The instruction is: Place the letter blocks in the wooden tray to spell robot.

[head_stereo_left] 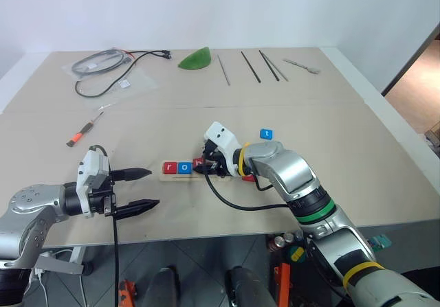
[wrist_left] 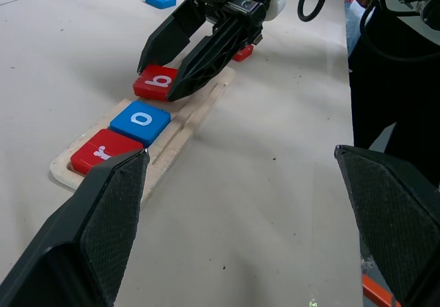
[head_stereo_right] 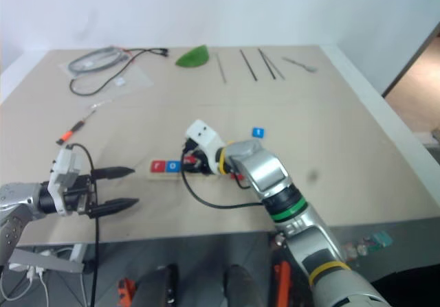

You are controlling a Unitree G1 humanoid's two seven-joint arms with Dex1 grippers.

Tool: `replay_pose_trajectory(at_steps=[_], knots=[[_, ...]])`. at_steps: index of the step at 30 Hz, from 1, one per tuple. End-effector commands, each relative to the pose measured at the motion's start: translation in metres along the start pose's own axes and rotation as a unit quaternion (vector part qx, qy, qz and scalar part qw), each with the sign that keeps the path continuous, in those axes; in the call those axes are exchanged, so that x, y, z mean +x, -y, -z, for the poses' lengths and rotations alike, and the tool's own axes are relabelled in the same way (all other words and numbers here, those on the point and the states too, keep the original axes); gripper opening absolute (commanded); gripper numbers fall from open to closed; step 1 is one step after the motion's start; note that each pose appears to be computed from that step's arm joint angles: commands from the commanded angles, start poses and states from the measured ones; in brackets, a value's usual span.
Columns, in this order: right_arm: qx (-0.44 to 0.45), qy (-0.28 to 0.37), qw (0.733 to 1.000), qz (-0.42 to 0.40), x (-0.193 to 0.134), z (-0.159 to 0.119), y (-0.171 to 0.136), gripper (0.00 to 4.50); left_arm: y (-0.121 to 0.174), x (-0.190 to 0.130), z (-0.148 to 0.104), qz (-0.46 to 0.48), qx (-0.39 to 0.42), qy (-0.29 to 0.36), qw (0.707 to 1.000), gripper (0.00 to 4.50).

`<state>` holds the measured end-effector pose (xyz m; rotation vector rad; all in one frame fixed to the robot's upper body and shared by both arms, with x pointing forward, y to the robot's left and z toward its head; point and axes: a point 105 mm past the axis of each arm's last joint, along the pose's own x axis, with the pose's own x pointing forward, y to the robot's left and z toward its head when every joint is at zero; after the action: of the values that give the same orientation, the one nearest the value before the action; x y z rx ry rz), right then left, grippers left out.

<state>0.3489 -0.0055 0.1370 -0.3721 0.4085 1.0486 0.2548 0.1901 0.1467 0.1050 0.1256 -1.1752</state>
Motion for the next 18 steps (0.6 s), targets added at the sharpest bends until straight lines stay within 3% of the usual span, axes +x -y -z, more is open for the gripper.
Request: replay_pose_trajectory(at_steps=[1,16,17,18], knots=[[-0.027,0.013,1.0,-0.001,-0.0005,-0.0098,-0.0046,1.72,0.0012,-0.0017,-0.0103,-0.002,0.027,0.011,1.0,4.5],[-0.027,0.011,1.0,-0.011,0.0013,-0.0076,-0.0097,1.72,0.0012,-0.0016,-0.0092,0.0,0.026,0.008,1.0,4.5],[-0.028,0.013,0.999,-0.015,0.0014,-0.0081,-0.0109,2.75,0.0012,-0.0016,-0.0091,0.001,0.026,0.008,1.0,4.5],[-0.028,0.016,0.999,-0.017,0.0015,-0.0089,-0.012,3.03,0.0011,-0.0016,-0.0091,0.001,0.026,0.008,1.0,4.5]])
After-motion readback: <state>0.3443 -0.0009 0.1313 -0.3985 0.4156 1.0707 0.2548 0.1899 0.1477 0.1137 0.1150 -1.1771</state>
